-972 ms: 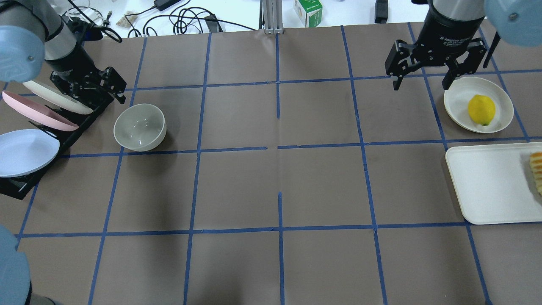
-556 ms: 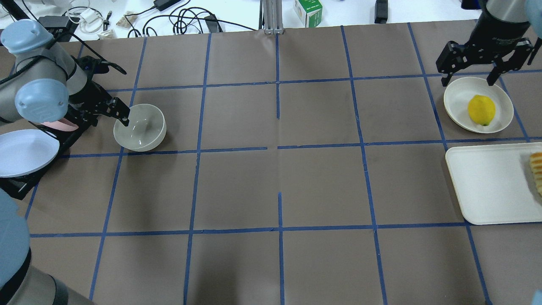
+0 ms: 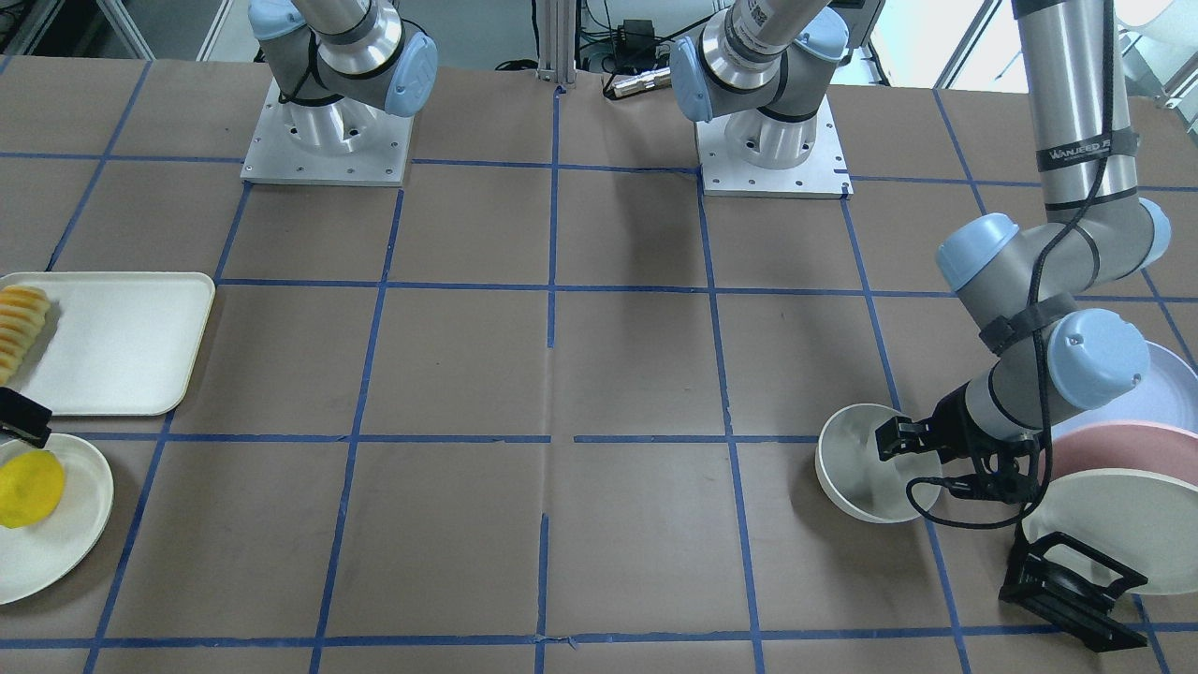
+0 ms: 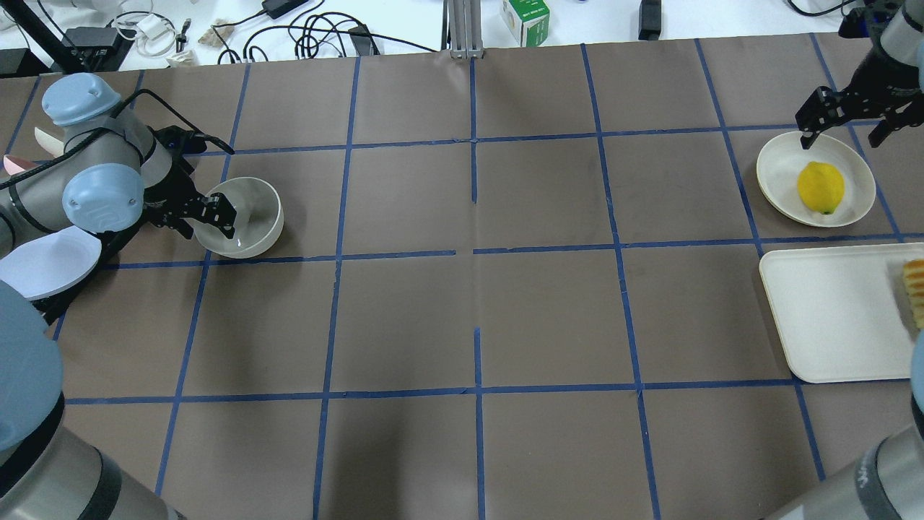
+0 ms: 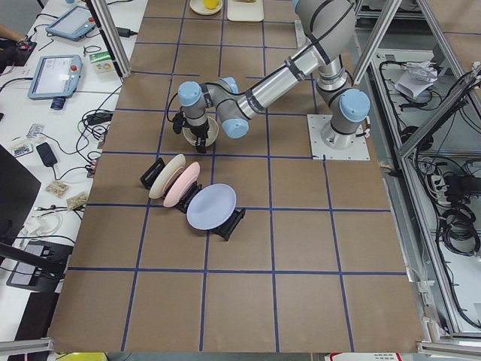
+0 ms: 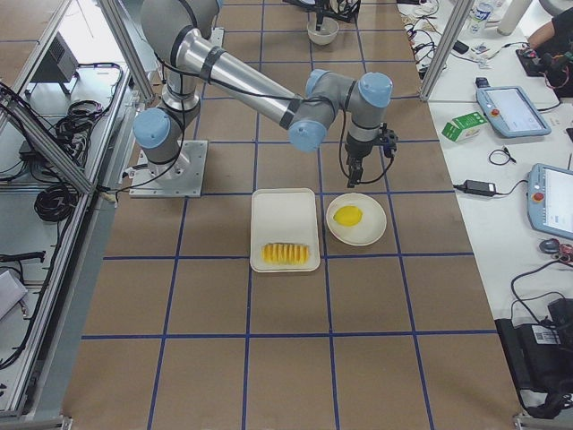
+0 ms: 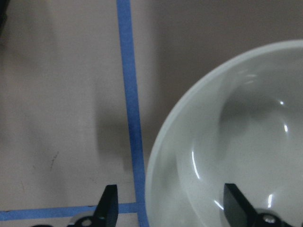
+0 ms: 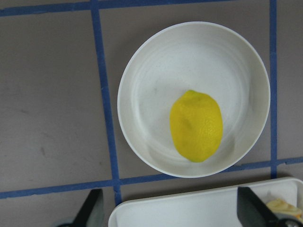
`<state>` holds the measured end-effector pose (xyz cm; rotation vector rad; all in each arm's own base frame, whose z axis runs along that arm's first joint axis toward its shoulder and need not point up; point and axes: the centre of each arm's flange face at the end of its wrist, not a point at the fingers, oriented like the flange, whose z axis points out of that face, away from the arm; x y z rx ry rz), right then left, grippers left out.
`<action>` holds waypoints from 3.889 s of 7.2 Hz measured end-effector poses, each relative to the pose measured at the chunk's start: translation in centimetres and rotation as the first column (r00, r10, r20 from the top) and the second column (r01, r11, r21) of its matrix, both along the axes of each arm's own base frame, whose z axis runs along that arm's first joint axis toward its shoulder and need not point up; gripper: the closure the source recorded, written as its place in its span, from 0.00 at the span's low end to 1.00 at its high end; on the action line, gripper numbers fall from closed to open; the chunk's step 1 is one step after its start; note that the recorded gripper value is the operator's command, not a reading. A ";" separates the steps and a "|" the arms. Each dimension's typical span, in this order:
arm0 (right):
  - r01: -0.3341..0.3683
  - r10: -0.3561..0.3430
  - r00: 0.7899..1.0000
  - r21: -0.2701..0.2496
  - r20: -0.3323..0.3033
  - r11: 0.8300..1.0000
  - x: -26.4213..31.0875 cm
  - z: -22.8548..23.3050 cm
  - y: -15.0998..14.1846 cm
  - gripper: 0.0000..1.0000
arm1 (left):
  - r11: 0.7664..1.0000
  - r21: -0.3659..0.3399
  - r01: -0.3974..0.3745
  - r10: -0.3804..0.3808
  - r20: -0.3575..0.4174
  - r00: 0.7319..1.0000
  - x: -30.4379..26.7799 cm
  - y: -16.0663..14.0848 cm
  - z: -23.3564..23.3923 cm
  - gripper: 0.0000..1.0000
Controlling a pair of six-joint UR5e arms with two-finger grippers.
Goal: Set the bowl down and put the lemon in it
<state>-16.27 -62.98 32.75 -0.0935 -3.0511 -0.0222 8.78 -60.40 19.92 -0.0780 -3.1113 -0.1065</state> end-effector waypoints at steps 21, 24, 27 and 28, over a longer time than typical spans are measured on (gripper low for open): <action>-0.003 0.002 1.000 0.065 0.010 0.998 22.0 5.3 2.6 1.00 | 0.996 -0.085 -0.020 0.004 -0.181 0.983 -35.5 4.0 0.9 0.13; 0.003 -0.005 1.000 0.039 0.027 0.999 33.8 6.3 5.4 1.00 | 0.992 -0.123 -0.007 -0.015 -0.177 0.984 -33.3 3.5 4.8 0.02; -0.002 0.002 0.999 0.022 0.036 1.000 41.8 5.3 7.7 1.00 | 0.997 -0.078 0.025 -0.030 -0.057 0.998 -27.9 4.3 18.1 0.00; -0.028 0.028 0.999 0.000 0.045 1.000 43.7 4.7 7.8 1.00 | 0.998 -0.061 0.035 -0.036 -0.022 0.999 -26.9 5.6 22.5 0.00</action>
